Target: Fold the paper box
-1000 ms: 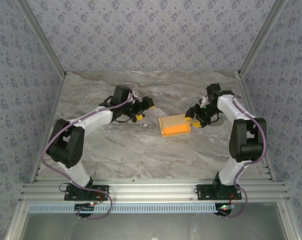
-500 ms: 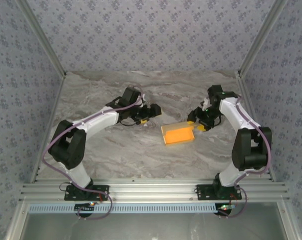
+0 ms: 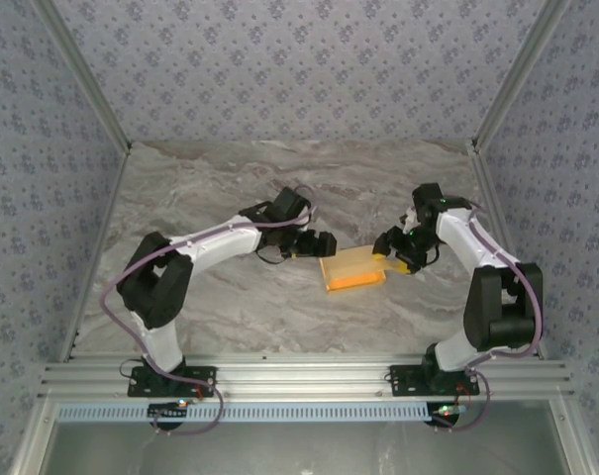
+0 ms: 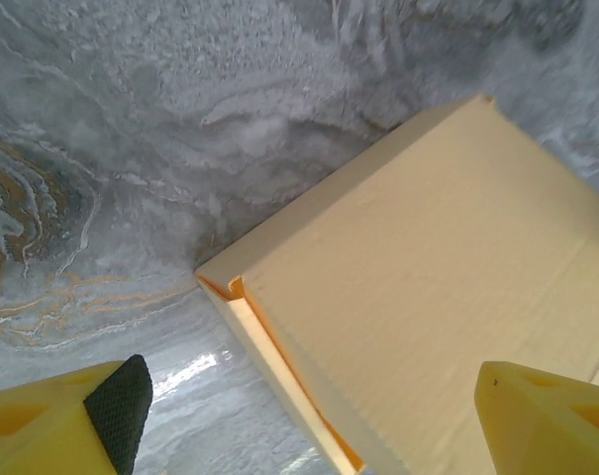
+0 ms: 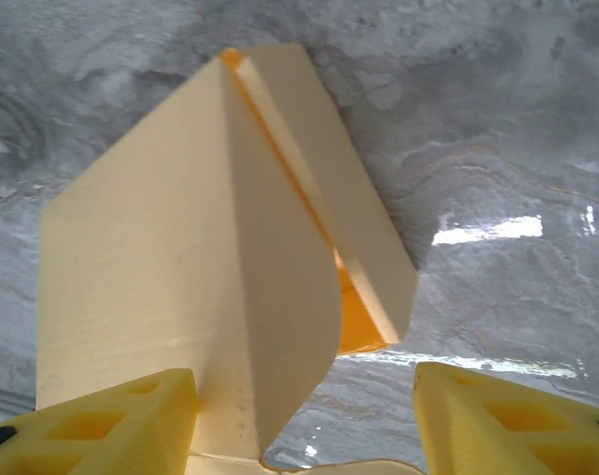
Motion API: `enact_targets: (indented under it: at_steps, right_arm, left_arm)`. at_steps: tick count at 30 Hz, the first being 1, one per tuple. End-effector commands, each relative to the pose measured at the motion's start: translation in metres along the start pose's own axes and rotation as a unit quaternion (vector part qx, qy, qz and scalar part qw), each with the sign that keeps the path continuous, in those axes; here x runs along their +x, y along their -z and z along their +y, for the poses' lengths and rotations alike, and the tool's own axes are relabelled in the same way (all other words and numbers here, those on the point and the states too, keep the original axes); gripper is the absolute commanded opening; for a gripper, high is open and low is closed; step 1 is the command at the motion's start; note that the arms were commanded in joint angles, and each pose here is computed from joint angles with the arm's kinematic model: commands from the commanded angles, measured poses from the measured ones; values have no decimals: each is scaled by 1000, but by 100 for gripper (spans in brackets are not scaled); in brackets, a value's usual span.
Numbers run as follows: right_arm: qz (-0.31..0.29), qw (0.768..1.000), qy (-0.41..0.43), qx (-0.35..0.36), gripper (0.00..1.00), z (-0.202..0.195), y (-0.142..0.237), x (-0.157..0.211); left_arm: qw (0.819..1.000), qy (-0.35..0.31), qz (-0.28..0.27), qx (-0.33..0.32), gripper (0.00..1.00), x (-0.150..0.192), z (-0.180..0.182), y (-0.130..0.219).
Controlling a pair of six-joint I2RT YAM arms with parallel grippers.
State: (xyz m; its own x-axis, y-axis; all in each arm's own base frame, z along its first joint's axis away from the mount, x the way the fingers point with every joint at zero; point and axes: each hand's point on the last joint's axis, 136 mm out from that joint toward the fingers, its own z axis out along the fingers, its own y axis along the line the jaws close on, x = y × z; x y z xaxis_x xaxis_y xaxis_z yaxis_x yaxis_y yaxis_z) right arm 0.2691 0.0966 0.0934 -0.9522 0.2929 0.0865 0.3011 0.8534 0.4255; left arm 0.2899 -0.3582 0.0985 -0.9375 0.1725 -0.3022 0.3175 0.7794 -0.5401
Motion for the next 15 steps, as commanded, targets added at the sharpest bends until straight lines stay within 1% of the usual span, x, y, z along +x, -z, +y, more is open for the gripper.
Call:
enact_targets:
  at_steps: [1, 6, 10, 15]
  right_arm:
    - [3, 1000, -12, 27, 61, -12, -8, 4]
    - [4, 999, -14, 31, 62, -13, -11, 4]
    - [-15, 999, -10, 43, 62, -12, -3, 0]
    - [-36, 997, -10, 61, 64, -17, 5, -2]
  left_arm:
    - [998, -50, 5, -44, 86, 2, 6, -4]
    - [991, -88, 15, -95, 87, 11, 16, -14]
    - [986, -83, 33, -140, 87, 18, 35, -23]
    - [980, -88, 40, -173, 88, 23, 49, -30]
